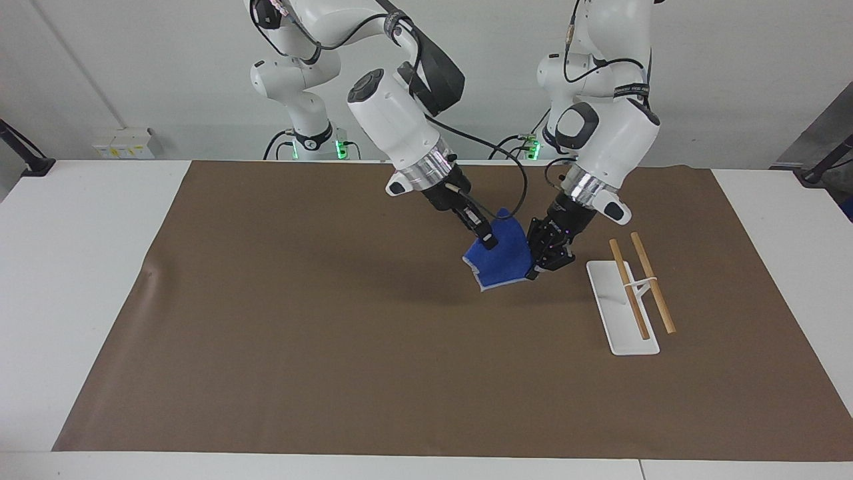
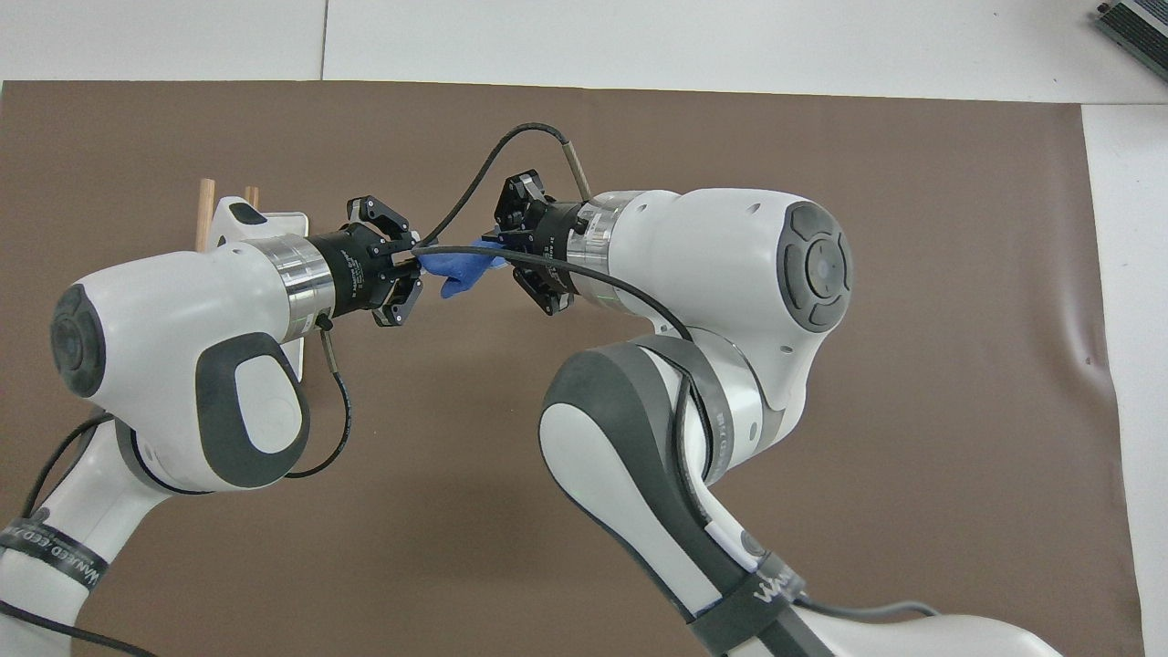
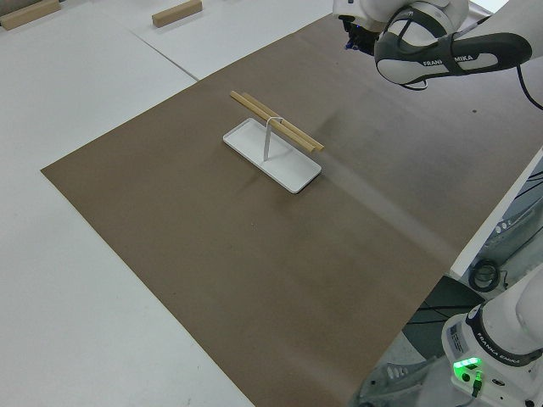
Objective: Right arm passes towel to left arm to hang
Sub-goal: 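Close the left gripper on the towel held by the right gripper, then open the right gripper and withdraw it while the left gripper pulls back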
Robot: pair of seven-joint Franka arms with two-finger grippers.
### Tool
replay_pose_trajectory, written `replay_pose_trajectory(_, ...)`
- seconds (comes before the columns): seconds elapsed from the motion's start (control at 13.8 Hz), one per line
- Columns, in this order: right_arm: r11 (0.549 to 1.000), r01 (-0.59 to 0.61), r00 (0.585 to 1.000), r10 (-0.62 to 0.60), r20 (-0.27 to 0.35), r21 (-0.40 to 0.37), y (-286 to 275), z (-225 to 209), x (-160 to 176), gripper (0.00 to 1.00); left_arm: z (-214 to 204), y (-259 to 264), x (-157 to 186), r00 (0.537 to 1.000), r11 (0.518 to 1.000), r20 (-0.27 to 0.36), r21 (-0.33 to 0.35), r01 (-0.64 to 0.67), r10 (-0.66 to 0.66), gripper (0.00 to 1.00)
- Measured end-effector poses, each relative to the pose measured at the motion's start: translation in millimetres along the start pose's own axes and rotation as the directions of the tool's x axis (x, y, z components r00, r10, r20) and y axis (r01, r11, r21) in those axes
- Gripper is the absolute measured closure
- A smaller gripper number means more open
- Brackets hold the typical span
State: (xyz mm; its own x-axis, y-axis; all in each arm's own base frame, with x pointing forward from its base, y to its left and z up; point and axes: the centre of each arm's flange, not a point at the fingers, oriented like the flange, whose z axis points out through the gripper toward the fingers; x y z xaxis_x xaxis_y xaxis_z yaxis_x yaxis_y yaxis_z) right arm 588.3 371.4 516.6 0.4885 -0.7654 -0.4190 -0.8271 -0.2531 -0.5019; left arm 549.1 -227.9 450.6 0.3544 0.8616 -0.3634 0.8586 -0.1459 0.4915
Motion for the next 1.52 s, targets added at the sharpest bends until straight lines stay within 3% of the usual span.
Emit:
replay_pose_trajectory(0.36, 1.000, 0.000, 1.000, 0.000, 0.000, 0.000, -0.1, -0.1, 0.4, 0.94, -0.8, 0.7, 1.8, 0.960, 0.960, -0.003, -0.002, -0.279, 0.279, 0.98)
replay_pose_trajectory(0.44, 1.000, 0.000, 1.000, 0.000, 0.000, 0.000, -0.1, -0.1, 0.4, 0.86, -1.8, 1.6, 3.3, 0.950, 0.950, -0.005, -0.004, -0.312, 0.312, 0.98)
replay_pose_trajectory(0.51, 1.000, 0.000, 1.000, 0.000, 0.000, 0.000, -0.1, -0.1, 0.4, 0.70, -3.4, 3.3, 4.7, 0.942, 0.942, -0.008, -0.008, -0.335, 0.335, 0.98)
replay_pose_trajectory(0.8, 1.000, -0.001, 1.000, 0.001, -0.001, 0.000, 0.0, -0.1, 0.9, 0.28, -6.6, 6.6, 7.5, 0.927, 0.927, -0.016, -0.016, -0.375, 0.374, 0.98)
replay_pose_trajectory(1.02, 1.000, -0.003, 1.000, 0.003, -0.008, -0.014, 2.2, 1.3, 5.7, 0.00, -11.9, 9.5, 22.3, 0.919, 0.919, -0.034, -0.020, -0.394, 0.393, 0.98)
replay_pose_trajectory(1.23, 0.996, 0.047, 0.997, -0.051, -0.057, -0.071, 6.3, -0.6, 14.5, 0.00, -27.0, 13.8, 67.3, 0.924, 0.926, -0.082, -0.024, -0.377, 0.374, 0.98)
replay_pose_trajectory(1.52, 0.966, 0.158, 0.971, -0.190, -0.148, -0.206, 12.8, -18.5, 36.2, 0.00, -67.4, 15.2, 159.8, 0.924, 0.941, -0.193, -0.017, -0.339, 0.329, 0.98)
